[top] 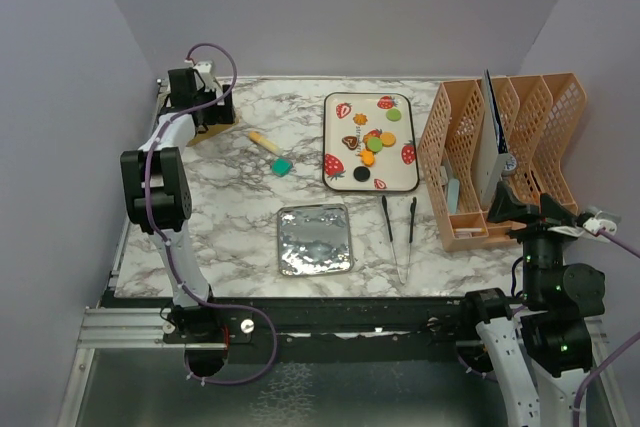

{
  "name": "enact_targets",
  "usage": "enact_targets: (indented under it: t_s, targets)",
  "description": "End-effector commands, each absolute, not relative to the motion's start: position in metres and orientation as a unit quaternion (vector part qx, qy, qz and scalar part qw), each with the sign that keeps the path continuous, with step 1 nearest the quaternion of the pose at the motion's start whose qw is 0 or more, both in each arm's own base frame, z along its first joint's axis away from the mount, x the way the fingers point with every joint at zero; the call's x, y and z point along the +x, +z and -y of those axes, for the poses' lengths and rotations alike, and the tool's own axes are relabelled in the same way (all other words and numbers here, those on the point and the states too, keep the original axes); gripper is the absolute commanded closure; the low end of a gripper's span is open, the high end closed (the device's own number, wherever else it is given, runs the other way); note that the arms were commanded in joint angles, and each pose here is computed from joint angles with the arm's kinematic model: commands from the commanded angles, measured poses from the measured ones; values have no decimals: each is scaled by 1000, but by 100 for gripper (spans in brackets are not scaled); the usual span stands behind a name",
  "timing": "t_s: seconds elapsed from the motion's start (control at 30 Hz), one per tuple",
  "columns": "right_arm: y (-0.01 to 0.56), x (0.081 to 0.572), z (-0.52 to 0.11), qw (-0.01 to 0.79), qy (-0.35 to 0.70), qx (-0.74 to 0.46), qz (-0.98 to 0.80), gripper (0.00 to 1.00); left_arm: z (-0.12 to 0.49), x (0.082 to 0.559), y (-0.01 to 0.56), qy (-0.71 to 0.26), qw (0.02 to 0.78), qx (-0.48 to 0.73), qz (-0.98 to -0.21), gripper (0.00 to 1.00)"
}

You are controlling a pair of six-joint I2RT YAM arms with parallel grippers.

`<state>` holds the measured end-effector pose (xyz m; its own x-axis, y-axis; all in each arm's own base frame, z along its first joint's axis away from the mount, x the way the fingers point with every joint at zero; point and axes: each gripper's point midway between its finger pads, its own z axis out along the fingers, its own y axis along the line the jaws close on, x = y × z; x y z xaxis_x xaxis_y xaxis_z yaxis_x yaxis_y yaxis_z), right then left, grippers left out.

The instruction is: Pack the cookies

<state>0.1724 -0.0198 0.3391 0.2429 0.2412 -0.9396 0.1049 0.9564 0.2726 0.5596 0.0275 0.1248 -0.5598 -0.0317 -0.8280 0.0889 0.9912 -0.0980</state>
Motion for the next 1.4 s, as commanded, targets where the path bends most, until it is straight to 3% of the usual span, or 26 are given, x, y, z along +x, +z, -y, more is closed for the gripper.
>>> enact_targets:
  t_s: [0.0,0.4,0.63,1.37]
  targets:
    - [334,177,20,769,42,143,-621,0,-22,551,102,-81,437,37,-895,1]
    - [333,180,18,766,43,139,-627,0,-37,554,85,-31,440,73,-894,1]
    - [332,181,18,765,42,139,-628,0,-29,544,70,-55,411,77,-907,1]
    - [337,176,20,775,44,142,-614,0,33,454,88,-143,372,49,-916,2]
